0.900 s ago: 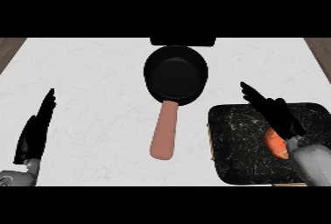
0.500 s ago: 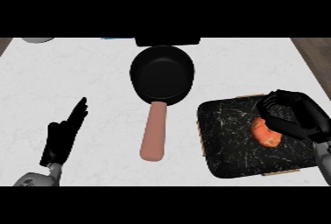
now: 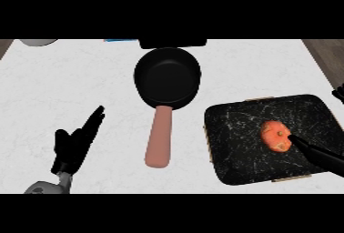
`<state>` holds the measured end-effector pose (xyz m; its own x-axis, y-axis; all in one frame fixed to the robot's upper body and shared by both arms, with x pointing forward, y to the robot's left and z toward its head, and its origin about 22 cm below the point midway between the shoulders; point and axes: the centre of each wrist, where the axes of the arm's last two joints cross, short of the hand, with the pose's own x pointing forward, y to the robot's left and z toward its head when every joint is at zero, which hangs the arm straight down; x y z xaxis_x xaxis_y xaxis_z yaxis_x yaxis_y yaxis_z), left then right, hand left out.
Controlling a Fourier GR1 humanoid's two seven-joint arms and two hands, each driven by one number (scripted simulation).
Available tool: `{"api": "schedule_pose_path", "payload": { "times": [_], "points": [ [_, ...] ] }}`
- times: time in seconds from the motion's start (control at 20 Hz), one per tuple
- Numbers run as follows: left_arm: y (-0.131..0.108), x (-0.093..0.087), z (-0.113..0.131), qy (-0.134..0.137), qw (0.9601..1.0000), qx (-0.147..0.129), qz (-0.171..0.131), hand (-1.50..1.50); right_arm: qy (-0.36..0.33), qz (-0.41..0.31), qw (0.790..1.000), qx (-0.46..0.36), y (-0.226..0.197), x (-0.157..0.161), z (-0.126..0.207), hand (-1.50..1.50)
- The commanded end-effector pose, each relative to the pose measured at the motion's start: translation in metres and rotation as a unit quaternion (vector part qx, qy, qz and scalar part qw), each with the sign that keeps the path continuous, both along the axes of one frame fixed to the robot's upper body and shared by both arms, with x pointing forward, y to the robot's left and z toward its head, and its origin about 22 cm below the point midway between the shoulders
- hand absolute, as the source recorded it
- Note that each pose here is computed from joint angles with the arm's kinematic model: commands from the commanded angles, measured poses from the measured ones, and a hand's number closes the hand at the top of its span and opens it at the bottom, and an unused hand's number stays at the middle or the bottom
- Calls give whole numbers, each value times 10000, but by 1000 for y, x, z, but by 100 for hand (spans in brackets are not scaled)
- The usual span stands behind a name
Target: Pick the squash from the tray and place it in the pot
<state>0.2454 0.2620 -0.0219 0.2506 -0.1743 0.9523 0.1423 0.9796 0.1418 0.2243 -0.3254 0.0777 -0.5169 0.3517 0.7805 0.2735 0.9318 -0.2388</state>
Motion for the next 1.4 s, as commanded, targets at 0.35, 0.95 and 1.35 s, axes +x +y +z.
{"api": "schedule_pose_path", "payload": {
  "times": [0.35,0.95,1.35],
  "points": [
    [-12,16,-3,213,9992,-118,-318,0,1943,29,9804,-324,-17,-68,57,-150],
    [-21,8,0,175,9981,-100,-586,0,3950,633,9113,-970,-10,-30,22,-150],
    [-18,15,-9,146,9988,-123,-440,0,3765,410,9209,-927,-37,-10,-27,-150]
  ]
}}
